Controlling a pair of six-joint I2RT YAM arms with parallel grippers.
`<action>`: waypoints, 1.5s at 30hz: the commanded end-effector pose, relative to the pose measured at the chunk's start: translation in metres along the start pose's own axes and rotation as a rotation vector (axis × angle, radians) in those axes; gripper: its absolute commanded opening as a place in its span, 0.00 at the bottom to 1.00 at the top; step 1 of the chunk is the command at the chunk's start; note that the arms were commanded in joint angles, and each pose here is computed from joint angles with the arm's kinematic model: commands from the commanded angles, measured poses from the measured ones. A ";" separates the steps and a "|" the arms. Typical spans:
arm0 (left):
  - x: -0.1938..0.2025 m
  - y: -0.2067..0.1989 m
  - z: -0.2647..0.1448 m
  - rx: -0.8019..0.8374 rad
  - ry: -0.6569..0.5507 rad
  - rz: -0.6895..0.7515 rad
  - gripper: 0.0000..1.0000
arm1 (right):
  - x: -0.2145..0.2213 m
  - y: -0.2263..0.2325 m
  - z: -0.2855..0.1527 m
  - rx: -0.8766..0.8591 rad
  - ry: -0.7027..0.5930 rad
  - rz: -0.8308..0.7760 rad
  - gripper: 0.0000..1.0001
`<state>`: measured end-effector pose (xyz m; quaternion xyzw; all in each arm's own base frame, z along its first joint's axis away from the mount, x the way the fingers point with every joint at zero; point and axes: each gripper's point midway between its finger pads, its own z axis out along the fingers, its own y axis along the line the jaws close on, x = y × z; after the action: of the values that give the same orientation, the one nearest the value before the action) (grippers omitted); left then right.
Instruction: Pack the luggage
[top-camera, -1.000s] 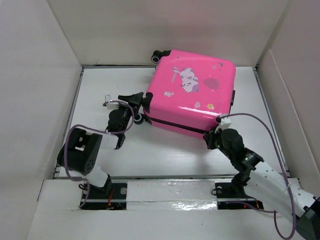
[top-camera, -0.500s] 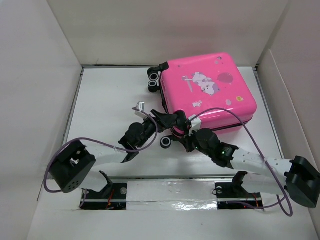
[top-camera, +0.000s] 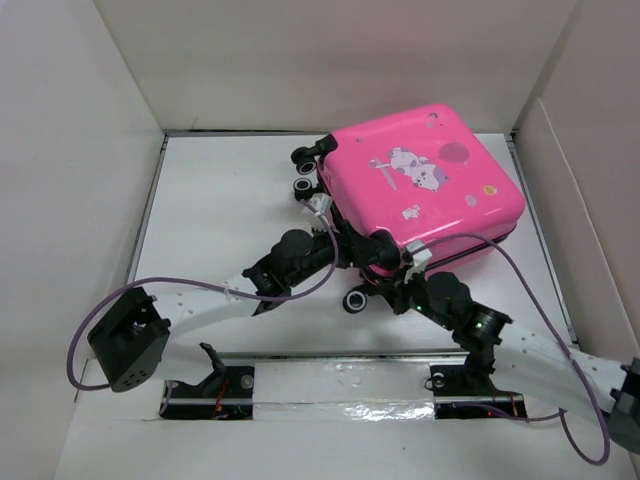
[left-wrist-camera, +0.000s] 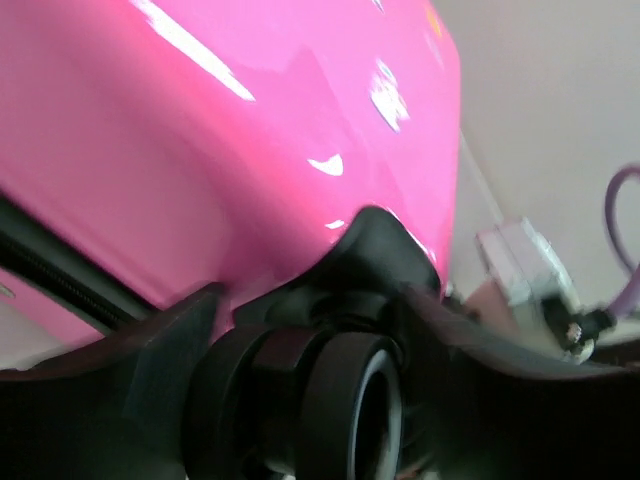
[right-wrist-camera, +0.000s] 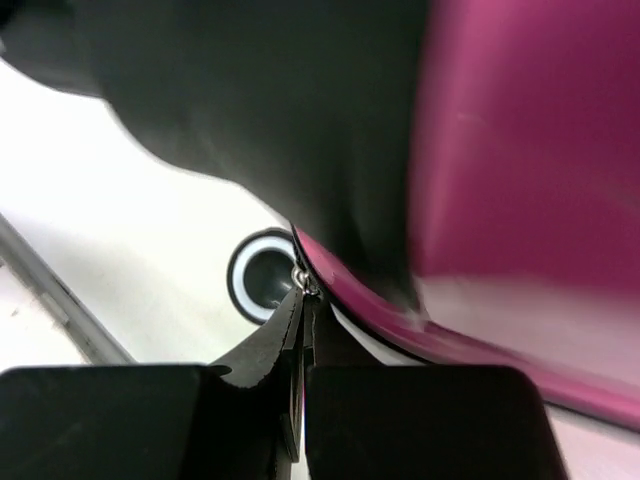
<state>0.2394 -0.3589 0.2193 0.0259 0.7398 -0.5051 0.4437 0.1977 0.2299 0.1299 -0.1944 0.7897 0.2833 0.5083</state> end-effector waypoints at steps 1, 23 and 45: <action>-0.014 -0.071 0.000 0.207 0.073 0.112 0.82 | -0.053 -0.014 -0.029 0.026 -0.213 0.065 0.00; -0.204 0.142 0.017 -0.398 0.183 0.718 0.86 | -0.051 -0.038 -0.043 0.021 -0.201 -0.005 0.00; -0.190 0.173 0.075 -0.353 0.311 0.871 0.72 | -0.044 -0.033 -0.046 -0.016 -0.192 0.004 0.00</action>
<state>0.4744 -0.2456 0.1793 0.3214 0.8196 -0.1275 0.4569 0.1875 0.1721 0.1268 -0.1813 0.7937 0.2901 0.5030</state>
